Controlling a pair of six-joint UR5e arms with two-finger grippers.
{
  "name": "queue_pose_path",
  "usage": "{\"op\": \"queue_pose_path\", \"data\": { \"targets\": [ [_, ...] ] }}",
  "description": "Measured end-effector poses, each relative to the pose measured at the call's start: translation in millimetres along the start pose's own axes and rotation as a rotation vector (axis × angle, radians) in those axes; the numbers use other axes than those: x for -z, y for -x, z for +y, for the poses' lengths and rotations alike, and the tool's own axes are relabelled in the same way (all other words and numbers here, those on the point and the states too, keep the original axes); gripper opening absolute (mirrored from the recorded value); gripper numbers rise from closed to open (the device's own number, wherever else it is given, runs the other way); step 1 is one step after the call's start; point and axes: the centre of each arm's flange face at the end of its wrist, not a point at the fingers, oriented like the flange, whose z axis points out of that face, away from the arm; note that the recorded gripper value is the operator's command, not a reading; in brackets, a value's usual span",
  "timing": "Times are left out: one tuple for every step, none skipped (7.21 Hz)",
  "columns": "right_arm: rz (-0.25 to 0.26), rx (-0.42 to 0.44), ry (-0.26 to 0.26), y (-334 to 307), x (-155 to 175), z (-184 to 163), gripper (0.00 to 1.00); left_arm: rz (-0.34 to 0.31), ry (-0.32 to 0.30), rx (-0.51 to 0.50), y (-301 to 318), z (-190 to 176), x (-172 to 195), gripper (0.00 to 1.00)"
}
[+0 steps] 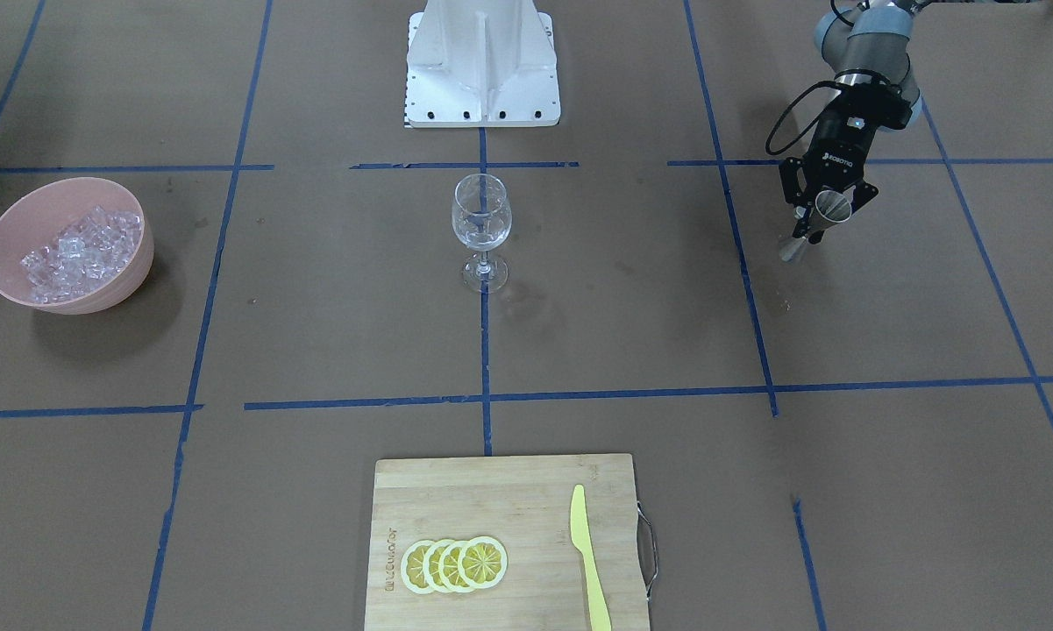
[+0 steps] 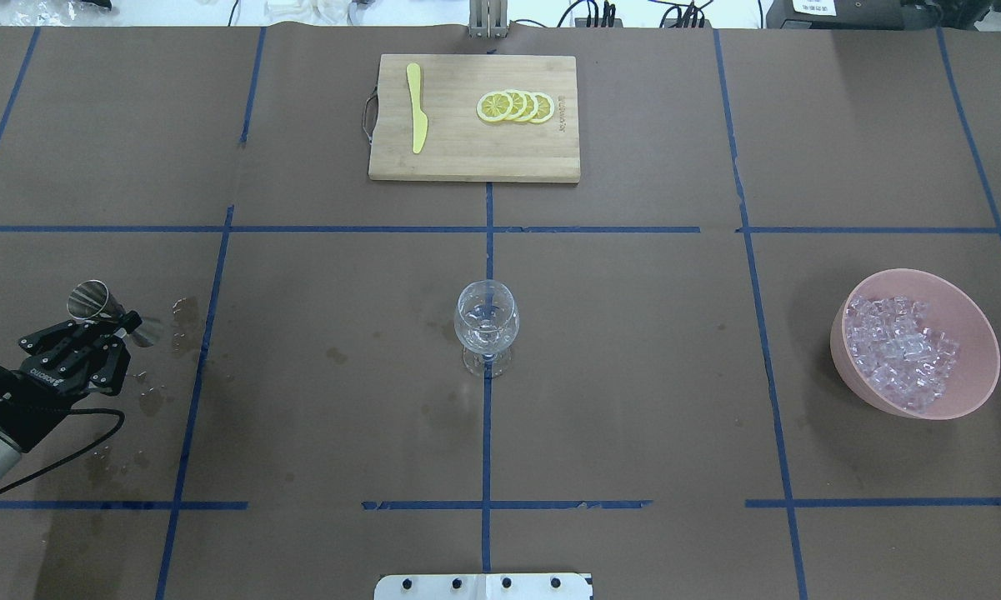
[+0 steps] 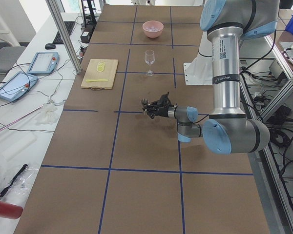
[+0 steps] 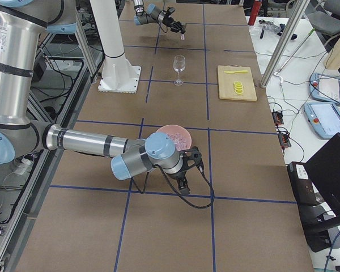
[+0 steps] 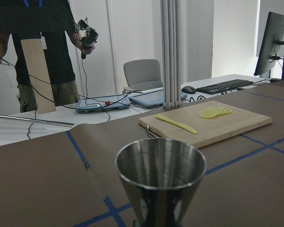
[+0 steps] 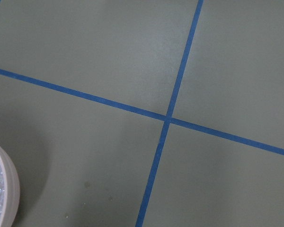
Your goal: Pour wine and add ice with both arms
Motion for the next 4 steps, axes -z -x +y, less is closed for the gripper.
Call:
{"op": "queue_pose_path", "data": {
  "targets": [
    [0.000, 0.000, 0.000, 0.2, 0.2, -0.2, 1.00, -0.042, -0.009, -0.011, 5.0, 6.0, -2.3, 0.00],
    [0.000, 0.001, -0.001, 0.3, 0.3, -0.3, 1.00, -0.071, -0.012, -0.028, 4.8, 10.0, -5.8, 0.00],
    [0.000, 0.001, -0.001, 0.4, 0.4, -0.3, 1.00, -0.087, -0.011, -0.041, 0.2, 13.6, -9.8, 0.00],
    [0.000, 0.001, -0.001, 0.4, 0.3, -0.1, 1.00, -0.091, -0.003, -0.051, -6.1, 18.2, -12.3, 0.00]
  ]
}}
